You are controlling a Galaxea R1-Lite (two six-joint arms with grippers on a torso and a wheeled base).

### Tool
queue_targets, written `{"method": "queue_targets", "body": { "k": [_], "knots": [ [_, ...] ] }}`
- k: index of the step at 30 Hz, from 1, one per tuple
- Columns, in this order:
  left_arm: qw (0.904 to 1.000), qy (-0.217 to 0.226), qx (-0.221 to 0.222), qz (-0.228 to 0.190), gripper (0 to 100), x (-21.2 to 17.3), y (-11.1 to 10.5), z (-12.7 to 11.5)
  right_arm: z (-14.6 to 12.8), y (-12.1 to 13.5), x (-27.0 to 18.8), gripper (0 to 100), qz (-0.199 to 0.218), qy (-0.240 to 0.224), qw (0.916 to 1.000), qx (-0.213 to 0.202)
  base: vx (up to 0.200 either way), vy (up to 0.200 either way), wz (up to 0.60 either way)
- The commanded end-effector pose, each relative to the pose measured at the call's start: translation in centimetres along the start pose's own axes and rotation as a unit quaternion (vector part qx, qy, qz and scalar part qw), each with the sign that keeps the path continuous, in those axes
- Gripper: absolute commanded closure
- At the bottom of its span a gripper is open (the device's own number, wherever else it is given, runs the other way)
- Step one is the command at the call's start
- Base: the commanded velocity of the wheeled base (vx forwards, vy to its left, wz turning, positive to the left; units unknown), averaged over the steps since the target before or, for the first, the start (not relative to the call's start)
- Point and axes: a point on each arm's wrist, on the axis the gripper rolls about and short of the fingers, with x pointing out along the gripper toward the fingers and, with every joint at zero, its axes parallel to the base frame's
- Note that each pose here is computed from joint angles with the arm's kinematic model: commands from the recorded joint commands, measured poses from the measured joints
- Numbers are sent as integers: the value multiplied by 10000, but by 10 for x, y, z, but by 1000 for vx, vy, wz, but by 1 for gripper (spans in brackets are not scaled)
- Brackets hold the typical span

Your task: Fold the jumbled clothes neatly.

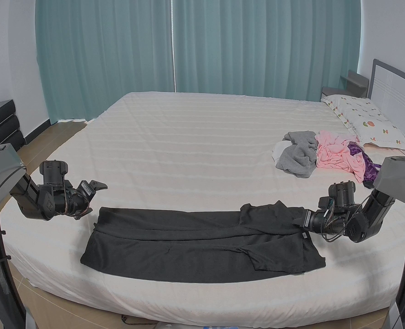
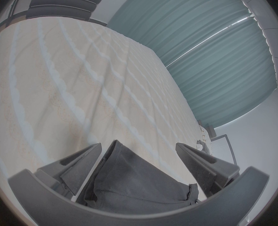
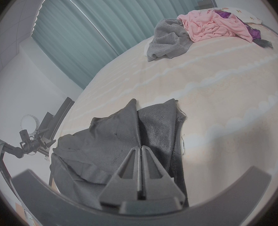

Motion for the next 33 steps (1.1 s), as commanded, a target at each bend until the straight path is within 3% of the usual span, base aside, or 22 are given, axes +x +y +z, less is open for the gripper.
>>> {"method": "queue_targets", "body": {
  "k": [1,17,26,27,33],
  "knots": [
    [10000,18,30,6,0,-4,-2,-2,4,3,-10,100,31,-74,10000,2,0,0,0],
    [9991,308,265,99,0,-14,-14,-15,-8,-2,-23,100,-35,112,9999,63,0,0,0],
    [9948,531,809,315,0,-21,-9,-32,-14,-4,-24,100,-73,159,9998,81,0,0,0],
    [9939,524,887,406,0,-21,-9,-33,-12,-4,-25,0,-69,135,9998,87,0,0,0],
    [9909,529,1027,684,0,-18,-7,-39,-4,5,-37,0,2,-57,9998,195,0,0,0]
  ]
}}
